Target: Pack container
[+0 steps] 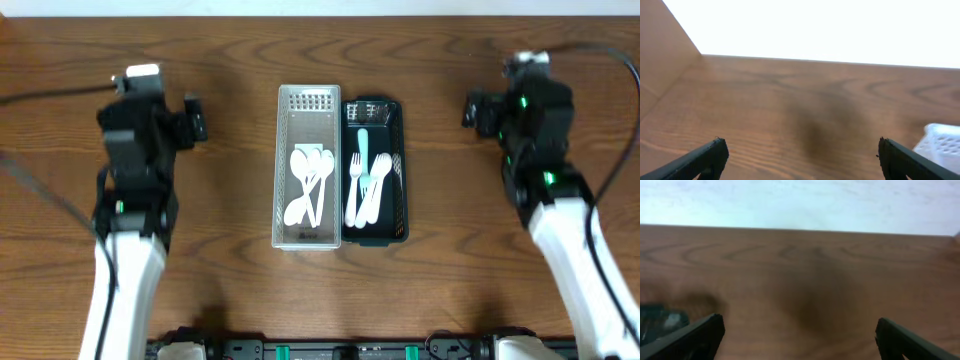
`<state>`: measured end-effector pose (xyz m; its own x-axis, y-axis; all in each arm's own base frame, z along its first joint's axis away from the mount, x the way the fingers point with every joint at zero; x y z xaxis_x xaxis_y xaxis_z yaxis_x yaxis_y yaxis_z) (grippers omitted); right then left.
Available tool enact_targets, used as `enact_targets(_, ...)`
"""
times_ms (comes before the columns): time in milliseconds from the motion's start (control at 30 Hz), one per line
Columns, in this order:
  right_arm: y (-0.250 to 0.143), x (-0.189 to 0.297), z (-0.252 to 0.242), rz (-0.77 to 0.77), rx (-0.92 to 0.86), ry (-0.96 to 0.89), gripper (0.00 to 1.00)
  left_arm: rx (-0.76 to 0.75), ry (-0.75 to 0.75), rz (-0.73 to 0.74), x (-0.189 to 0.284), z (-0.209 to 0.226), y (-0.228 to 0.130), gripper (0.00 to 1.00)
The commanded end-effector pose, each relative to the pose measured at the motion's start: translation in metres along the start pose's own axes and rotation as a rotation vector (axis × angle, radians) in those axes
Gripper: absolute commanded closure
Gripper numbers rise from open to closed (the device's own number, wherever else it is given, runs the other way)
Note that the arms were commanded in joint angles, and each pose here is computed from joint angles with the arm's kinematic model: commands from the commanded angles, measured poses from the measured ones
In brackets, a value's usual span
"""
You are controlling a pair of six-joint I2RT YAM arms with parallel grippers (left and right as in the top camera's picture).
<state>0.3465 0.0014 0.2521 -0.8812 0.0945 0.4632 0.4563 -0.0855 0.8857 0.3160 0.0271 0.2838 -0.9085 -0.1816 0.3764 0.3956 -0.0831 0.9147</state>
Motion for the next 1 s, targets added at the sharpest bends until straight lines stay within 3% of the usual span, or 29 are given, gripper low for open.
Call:
enact_targets(0,-0.022,0.025,-0.006,-0.017,-0.031,-0.007,0.01,0.005,-0.025,-0.061,0.023,-0.001,-0.017,0.01)
enact_targets(333,-0.073,0.102,-0.023,-0.159,-0.048,-0.012,0.01,0.001,-0.098,-0.238,0.108,-0.012,-0.064,0.02)
enact_targets(533,-0.111,0.132,-0.031,-0.094,-0.038,-0.015,0.01,0.008,-0.099,-0.284,0.148,-0.005,-0.085,0.02)
enact_targets(967,-0.128,0.139,-0.027,-0.020,-0.046,0.044,0.01,-0.026,-0.115,-0.097,0.151,-0.006,-0.126,0.02)
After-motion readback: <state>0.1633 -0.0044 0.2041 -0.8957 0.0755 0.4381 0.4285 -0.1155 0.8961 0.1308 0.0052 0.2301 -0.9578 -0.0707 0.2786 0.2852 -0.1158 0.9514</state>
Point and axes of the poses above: each gripper's point midway between its finger pads, its own x axis back along the fingers, its own z axis along the line the jaws close on, y = z × x, the point moved 7 cm from there along x, back along the fingers, and after that the axes turned 5 degrees about -x, right-handed, at the moved point
